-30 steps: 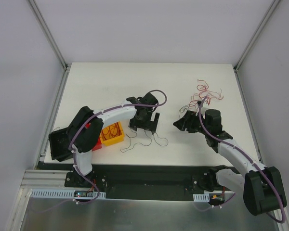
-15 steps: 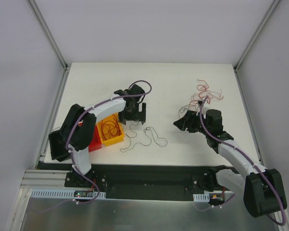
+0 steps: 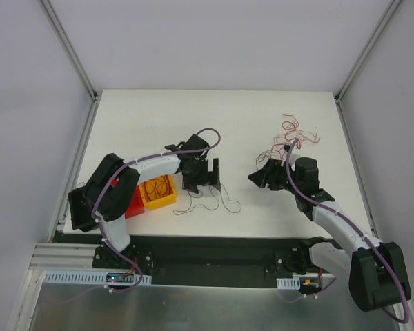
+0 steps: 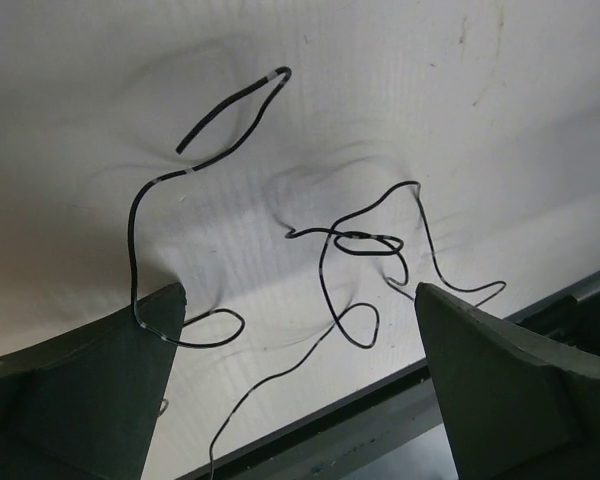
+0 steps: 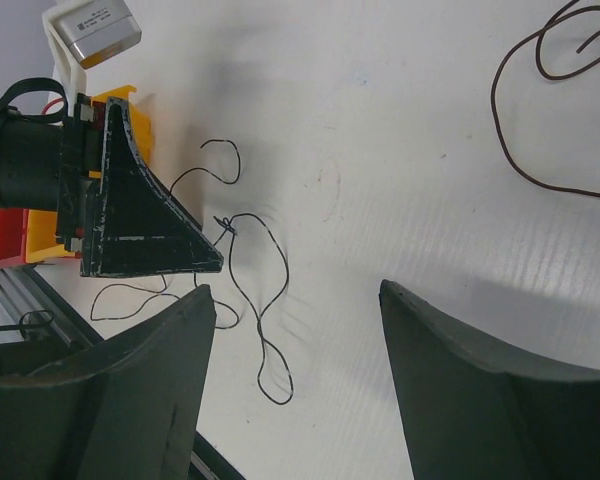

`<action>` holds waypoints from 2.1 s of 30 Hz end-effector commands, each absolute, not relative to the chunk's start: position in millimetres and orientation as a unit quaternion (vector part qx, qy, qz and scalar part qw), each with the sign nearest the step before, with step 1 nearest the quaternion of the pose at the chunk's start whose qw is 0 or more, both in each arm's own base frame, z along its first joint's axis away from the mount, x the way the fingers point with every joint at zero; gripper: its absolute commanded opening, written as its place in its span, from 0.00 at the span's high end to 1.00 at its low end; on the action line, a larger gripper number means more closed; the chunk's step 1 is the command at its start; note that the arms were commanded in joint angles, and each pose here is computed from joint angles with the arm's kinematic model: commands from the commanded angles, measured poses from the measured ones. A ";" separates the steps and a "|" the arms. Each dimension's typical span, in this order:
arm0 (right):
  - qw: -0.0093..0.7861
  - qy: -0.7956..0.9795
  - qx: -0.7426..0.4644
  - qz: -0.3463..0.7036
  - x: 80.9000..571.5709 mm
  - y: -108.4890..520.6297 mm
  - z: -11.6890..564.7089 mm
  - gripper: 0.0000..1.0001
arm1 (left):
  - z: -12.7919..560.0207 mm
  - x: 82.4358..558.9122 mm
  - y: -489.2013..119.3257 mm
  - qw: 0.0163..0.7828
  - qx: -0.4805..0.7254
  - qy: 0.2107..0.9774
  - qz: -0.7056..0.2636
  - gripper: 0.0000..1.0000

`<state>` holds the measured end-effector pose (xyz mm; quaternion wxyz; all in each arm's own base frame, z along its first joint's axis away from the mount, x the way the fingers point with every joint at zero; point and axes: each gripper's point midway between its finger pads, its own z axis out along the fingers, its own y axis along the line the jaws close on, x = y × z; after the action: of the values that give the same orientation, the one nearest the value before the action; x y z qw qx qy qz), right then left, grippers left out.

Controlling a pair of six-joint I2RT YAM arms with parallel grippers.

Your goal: Untangle the cables

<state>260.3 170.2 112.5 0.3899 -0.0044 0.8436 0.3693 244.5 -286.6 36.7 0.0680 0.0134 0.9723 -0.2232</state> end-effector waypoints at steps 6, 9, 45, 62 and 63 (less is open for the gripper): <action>0.405 0.831 -0.012 0.382 264.8 172.9 120.4 0.31 | 55.3 248.3 -322.3 0.098 0.032 0.950 -0.296 0.01; 0.403 0.832 -0.011 0.381 264.7 172.9 118.3 0.31 | 42.8 249.3 -320.5 0.083 0.015 0.961 -0.265 0.01; 0.399 0.837 -0.005 0.375 266.9 171.1 113.2 0.32 | 240.2 286.5 47.4 0.439 -0.174 0.851 0.229 1.00; 0.392 0.832 -0.007 0.393 264.8 176.3 115.0 0.32 | 226.4 201.1 173.6 0.344 -0.362 0.704 0.506 1.00; 0.392 0.831 -0.009 0.394 264.1 176.9 115.6 0.32 | 220.6 204.2 171.1 0.344 -0.360 0.715 0.491 1.00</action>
<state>261.1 173.0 102.4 0.3717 0.0031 0.8491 0.3753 215.3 162.3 210.9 0.3415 -0.3413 0.7468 0.4574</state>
